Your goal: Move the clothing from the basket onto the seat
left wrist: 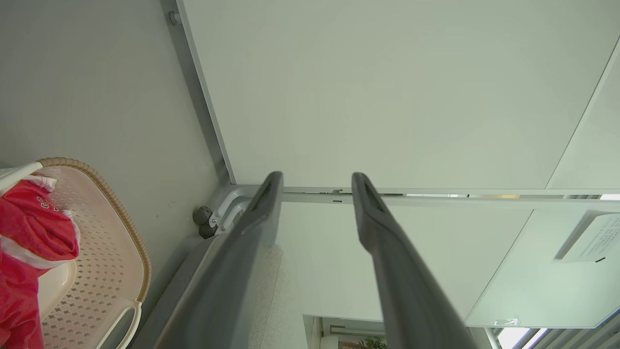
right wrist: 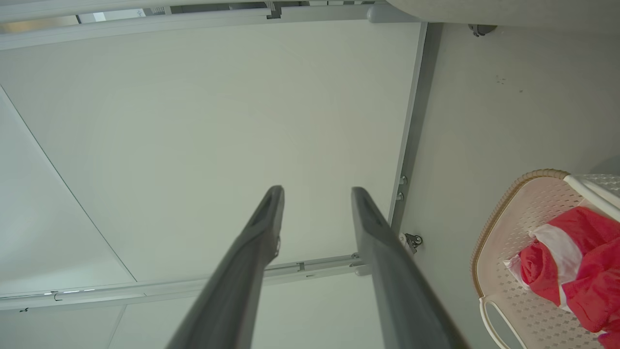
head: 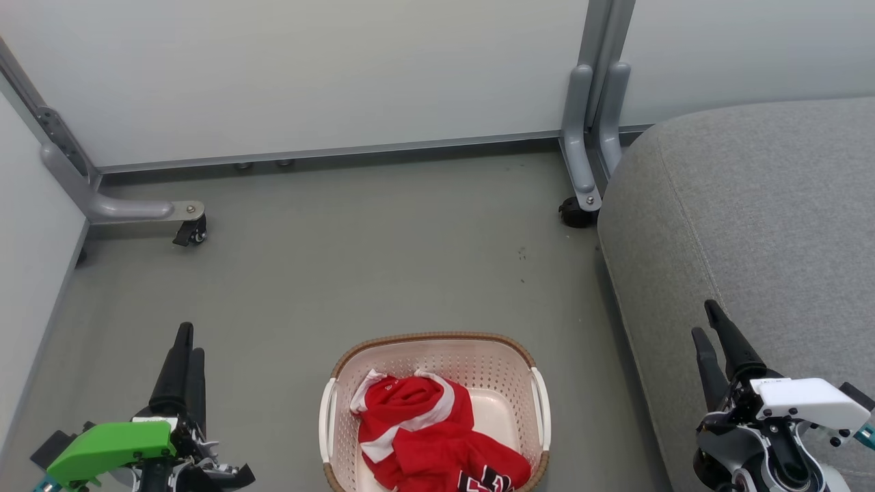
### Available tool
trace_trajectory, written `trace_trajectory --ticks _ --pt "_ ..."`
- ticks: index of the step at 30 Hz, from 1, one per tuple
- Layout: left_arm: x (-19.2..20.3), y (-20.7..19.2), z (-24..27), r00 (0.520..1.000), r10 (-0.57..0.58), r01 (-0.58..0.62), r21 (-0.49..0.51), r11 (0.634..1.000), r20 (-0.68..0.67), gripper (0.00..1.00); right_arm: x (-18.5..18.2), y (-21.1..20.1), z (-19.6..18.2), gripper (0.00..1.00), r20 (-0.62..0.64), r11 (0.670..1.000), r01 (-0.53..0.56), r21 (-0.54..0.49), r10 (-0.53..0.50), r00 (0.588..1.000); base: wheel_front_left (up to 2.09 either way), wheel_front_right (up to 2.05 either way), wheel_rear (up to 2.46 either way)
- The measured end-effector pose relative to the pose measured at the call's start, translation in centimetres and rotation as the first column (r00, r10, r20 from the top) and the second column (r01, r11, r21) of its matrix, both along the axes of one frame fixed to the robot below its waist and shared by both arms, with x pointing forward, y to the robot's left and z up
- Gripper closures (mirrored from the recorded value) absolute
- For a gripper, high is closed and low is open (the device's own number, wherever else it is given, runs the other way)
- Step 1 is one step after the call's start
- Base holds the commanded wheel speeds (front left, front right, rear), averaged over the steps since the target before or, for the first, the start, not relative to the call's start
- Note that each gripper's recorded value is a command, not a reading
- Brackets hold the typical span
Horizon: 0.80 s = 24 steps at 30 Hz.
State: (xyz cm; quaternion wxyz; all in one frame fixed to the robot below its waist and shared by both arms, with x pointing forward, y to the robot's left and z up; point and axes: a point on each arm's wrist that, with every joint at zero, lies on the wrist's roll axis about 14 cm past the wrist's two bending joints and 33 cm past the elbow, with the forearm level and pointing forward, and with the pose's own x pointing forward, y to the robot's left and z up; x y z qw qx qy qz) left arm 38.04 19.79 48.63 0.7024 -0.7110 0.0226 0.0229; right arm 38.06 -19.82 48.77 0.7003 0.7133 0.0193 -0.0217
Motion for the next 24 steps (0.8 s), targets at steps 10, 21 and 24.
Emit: trace_trajectory --ticks 10,21,24 --pt "0.1 -0.9 0.3 1.0 -0.001 0.001 0.033 0.999 0.007 0.0 0.1 0.2 0.3 0.0 0.008 0.999 0.016 -0.046 -0.016 1.0 0.0 0.0 0.0" --pt "0.9 -1.9 2.9 0.996 -0.03 0.011 0.217 0.976 0.085 0.0 0.4 0.5 2.0 0.0 0.058 0.97 0.024 -0.242 -0.01 0.998 0.0 0.0 0.0" --pt "1.0 -2.1 3.6 0.994 -0.036 0.006 0.275 0.961 0.106 0.0 0.5 0.7 2.6 0.0 0.075 0.954 0.024 -0.299 -0.002 0.997 0.0 0.0 0.0"
